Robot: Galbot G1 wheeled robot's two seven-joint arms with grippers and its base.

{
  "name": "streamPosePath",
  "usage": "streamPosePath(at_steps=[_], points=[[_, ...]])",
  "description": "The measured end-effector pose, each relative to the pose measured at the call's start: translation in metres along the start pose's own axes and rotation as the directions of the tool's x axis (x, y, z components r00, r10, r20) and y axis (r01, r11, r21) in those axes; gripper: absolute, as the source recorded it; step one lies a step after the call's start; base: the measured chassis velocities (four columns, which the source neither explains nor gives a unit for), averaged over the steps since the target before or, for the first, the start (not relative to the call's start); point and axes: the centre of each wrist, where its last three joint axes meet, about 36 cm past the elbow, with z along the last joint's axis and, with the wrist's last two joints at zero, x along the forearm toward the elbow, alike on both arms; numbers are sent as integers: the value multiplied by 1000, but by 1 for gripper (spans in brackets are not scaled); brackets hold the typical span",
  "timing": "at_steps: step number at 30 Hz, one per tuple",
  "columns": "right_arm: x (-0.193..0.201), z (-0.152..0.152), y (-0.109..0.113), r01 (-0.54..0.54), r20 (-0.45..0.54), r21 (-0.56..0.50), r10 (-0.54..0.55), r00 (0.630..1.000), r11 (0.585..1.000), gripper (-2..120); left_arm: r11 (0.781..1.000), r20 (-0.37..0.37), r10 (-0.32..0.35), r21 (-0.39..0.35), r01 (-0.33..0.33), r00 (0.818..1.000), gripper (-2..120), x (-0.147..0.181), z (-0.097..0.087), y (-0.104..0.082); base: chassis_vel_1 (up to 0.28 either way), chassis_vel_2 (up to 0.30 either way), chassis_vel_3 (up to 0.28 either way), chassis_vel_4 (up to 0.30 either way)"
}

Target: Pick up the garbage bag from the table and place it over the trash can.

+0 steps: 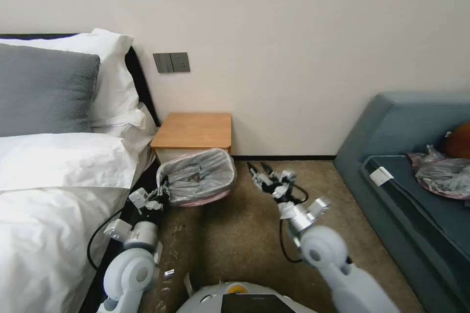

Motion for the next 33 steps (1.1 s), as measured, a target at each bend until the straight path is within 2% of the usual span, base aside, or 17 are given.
streamPosePath(at_steps=[4, 5, 7, 8, 11, 13, 15, 17, 19, 21, 22, 24, 25, 26, 29, 31, 33], points=[[-8, -35, 9, 115, -34, 85, -112, 993, 990, 90, 997, 0, 15, -72, -15, 1000, 5, -1, 6, -1, 0, 0, 0, 0], [-8, -35, 9, 115, -34, 85, -112, 993, 990, 90, 997, 0, 15, -72, -15, 1000, 5, -1, 6, -1, 0, 0, 0, 0], [-17, -53, 9, 201, -120, 155, -184, 976, 967, 97, 993, -11, 33, -111, -34, 999, 5, -2, 12, -4, 0, 0, 0, 0], [-29, -65, 9, 277, -205, 206, -235, 950, 939, 99, 988, -15, 50, -145, -52, 999, 5, -1, 17, -6, 0, 0, 0, 0], [-44, -72, 12, 343, -282, 242, -273, 920, 907, 98, 983, -15, 68, -172, -70, 998, 5, 0, 22, -8, 0, 0, 0, 0], [-71, -77, 26, 447, -364, 294, -333, 870, 845, 90, 978, -26, 87, -190, -90, 996, 5, 2, 27, -12, 0, 0, 0, 0], [-74, -76, 29, 461, -377, 297, -341, 861, 836, 88, 977, -27, 88, -192, -92, 996, 5, 3, 27, -12, 0, 0, 0, 0], [-89, -68, 40, 518, -432, 311, -366, 824, 797, 77, 971, -26, 104, -215, -107, 994, 5, 3, 29, -14, 0, 0, 0, 0], [-93, -65, 42, 532, -449, 323, -368, 814, 782, 74, 968, -25, 109, -224, -112, 994, 5, 3, 29, -14, 0, 0, 0, 0], [-104, -58, 51, 589, -501, 364, -381, 777, 722, 63, 963, -23, 117, -244, -119, 993, 5, 4, 30, -15, 0, 0, 0, 0], [-104, -58, 51, 589, -501, 364, -381, 777, 722, 63, 963, -23, 117, -244, -119, 993, 5, 4, 30, -15, 0, 0, 0, 0], [-112, -53, 59, 645, -558, 389, -388, 733, 658, 52, 959, -20, 120, -256, -121, 993, 5, 4, 30, -15, 0, 0, 0, 0], [-112, -53, 59, 645, -558, 389, -388, 733, 658, 52, 959, -20, 120, -256, -121, 993, 5, 4, 30, -15, 0, 0, 0, 0], [-116, -50, 61, 664, -583, 404, -383, 717, 629, 45, 958, -18, 121, -261, -121, 993, 5, 4, 30, -15, 0, 0, 0, 0], [-118, -48, 62, 675, -600, 417, -373, 707, 609, 39, 957, -16, 121, -265, -121, 992, 5, 5, 30, -15, 0, 0, 0, 0], [-123, -42, 63, 705, -652, 436, -345, 676, 559, 26, 952, -7, 129, -278, -126, 992, 5, 6, 28, -15, 0, 0, 0, 0], [-124, -40, 62, 713, -664, 438, -337, 667, 548, 23, 951, -6, 131, -282, -128, 991, 5, 7, 28, -15, 0, 0, 0, 0]])
